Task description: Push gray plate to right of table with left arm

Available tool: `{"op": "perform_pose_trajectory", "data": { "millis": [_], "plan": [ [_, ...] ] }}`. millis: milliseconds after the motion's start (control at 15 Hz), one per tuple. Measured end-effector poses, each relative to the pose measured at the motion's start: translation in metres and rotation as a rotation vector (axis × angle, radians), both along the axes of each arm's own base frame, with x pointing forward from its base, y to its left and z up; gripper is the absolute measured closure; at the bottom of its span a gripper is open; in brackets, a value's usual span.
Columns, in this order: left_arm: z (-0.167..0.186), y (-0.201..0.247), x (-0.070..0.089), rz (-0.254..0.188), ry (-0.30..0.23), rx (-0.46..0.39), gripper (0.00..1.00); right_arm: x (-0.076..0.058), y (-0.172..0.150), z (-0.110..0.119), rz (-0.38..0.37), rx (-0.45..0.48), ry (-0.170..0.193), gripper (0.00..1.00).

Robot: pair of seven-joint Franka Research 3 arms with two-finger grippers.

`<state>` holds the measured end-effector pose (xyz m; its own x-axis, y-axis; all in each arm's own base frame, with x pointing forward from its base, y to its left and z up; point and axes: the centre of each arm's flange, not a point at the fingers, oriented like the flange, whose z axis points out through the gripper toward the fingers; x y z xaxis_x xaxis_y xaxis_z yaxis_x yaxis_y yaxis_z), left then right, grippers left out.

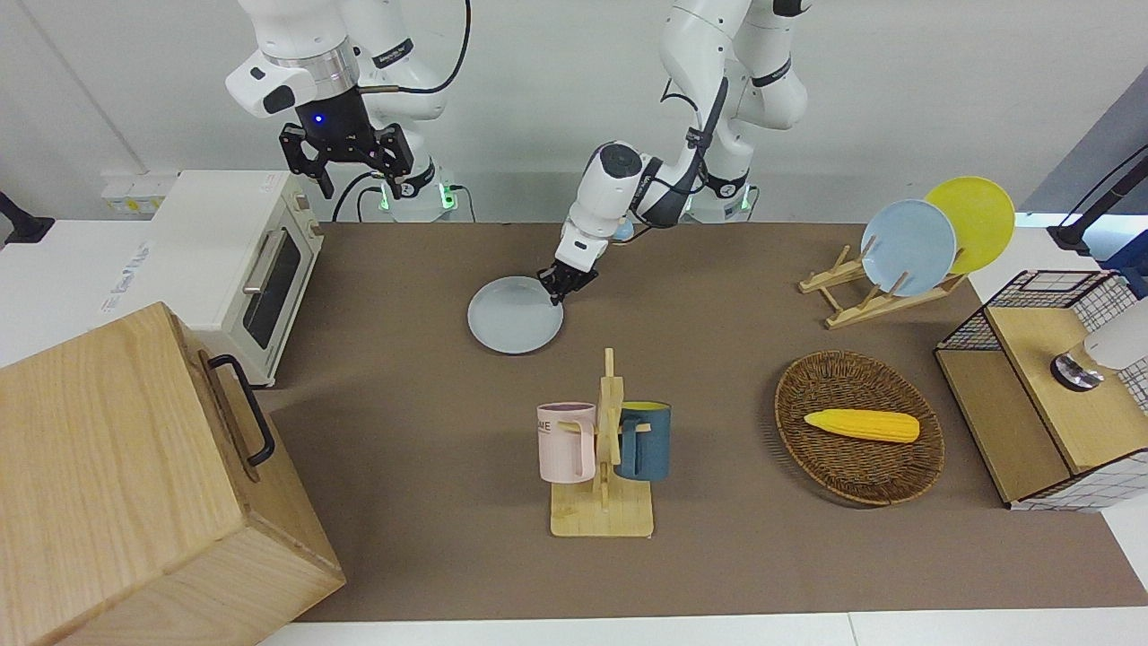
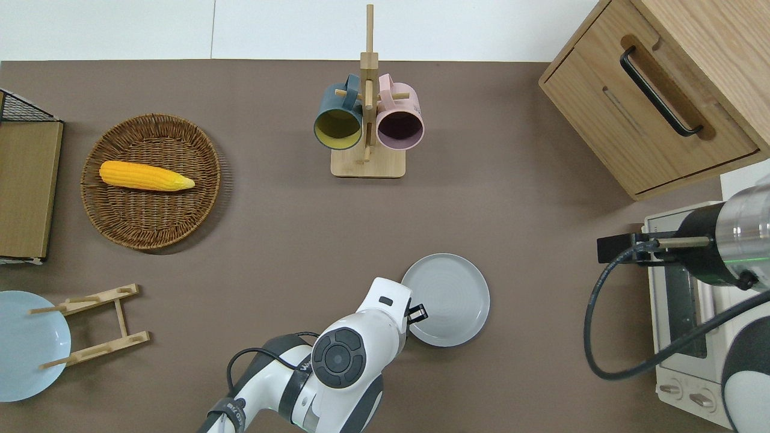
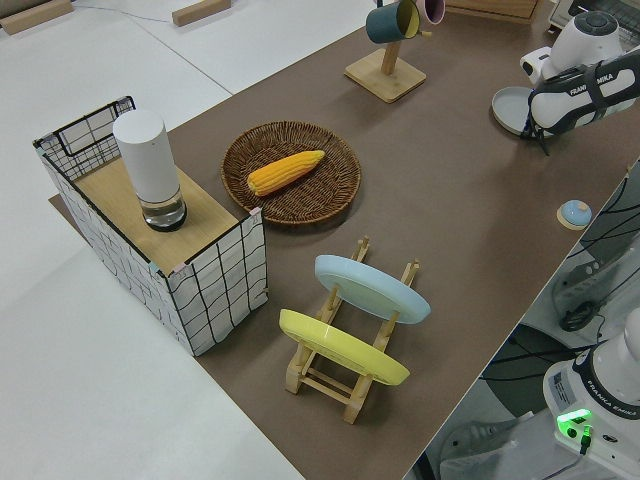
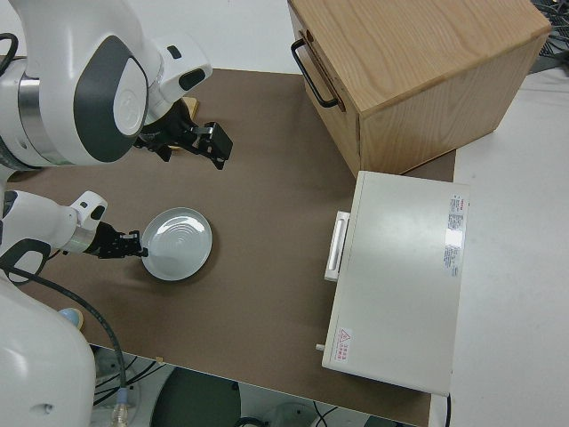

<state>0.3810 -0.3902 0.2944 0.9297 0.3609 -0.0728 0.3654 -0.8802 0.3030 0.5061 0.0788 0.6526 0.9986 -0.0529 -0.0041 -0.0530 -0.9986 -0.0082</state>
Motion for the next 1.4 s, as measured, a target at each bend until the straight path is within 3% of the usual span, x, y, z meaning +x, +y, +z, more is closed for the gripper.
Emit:
{"op": "perform_pose_trajectory", "data": {
  "millis": [133, 600, 867, 1267, 1400],
  "plan": [
    [-0.004, -0.002, -0.001, -0.003, 0.007, 0.004, 0.83, 0.0, 0.0, 0.0, 0.0, 0.0, 0.0, 0.0],
    [0.001, -0.001, 0.004, 0.004, 0.0, -0.002, 0.11, 0.0, 0.0, 0.0, 0.0, 0.0, 0.0, 0.0],
    [0.018, 0.014, 0.018, 0.005, 0.018, 0.012, 0.04, 0.0, 0.0, 0.0, 0.0, 0.0, 0.0, 0.0],
    [0.077, 0.082, 0.079, -0.077, 0.115, 0.057, 0.01, 0.0, 0.0, 0.0, 0.0, 0.0, 0.0, 0.0],
    [0.096, 0.106, 0.096, -0.126, 0.124, 0.089, 0.01, 0.0, 0.0, 0.0, 0.0, 0.0, 0.0, 0.0]
  ]
}}
